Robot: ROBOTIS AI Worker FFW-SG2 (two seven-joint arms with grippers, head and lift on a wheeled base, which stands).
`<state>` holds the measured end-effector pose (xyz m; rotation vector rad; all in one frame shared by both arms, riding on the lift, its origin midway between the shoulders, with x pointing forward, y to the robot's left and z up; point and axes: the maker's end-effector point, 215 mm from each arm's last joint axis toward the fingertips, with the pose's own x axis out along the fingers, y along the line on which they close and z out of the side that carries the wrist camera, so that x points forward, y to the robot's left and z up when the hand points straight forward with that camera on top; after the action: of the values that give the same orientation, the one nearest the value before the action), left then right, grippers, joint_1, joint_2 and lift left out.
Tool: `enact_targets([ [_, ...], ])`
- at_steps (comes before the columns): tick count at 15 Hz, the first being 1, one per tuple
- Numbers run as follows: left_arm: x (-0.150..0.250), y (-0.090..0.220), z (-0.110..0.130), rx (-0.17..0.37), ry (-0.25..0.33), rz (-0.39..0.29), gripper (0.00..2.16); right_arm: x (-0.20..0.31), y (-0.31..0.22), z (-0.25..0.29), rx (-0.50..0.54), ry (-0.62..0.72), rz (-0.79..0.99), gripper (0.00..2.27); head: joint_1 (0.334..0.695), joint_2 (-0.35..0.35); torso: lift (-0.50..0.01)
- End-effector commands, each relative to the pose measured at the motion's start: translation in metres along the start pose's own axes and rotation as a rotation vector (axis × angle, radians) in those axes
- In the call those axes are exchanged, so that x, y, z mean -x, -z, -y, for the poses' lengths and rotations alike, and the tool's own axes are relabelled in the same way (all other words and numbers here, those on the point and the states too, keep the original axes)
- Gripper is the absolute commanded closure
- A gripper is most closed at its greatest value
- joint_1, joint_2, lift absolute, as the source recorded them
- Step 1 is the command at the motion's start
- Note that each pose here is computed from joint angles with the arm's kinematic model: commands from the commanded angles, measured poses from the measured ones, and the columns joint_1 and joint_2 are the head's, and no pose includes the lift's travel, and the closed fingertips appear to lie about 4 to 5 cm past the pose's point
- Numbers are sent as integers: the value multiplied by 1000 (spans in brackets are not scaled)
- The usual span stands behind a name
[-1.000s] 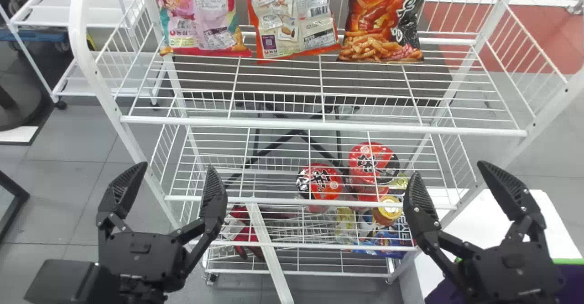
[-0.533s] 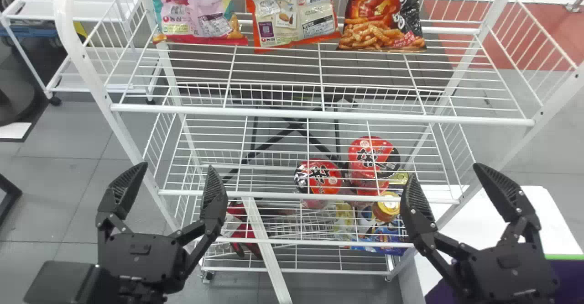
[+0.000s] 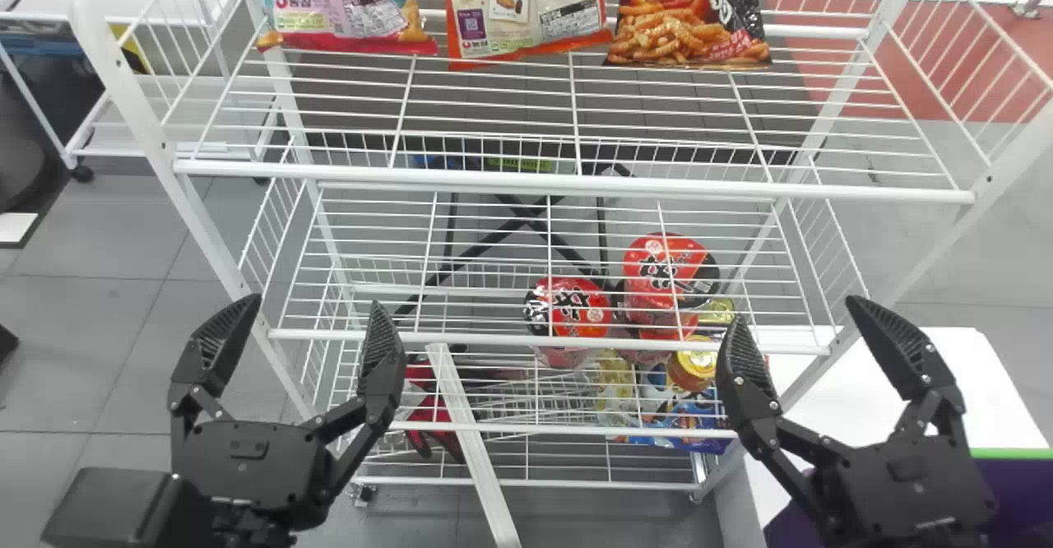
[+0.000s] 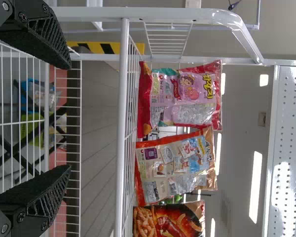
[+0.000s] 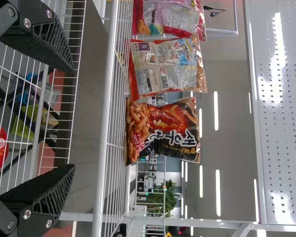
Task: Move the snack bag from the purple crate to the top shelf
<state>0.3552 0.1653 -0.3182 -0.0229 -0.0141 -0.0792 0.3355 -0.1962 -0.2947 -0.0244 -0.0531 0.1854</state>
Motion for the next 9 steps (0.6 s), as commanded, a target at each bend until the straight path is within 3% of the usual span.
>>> enact_targets([
  [1, 0, 1, 0, 0, 1, 1, 103, 0, 0, 0, 0, 0, -1, 137, 695, -52, -226],
  [9, -1, 1, 1, 0, -2, 1, 103, -1, 0, 2, 2, 5, 3, 137, 695, -58, -258],
])
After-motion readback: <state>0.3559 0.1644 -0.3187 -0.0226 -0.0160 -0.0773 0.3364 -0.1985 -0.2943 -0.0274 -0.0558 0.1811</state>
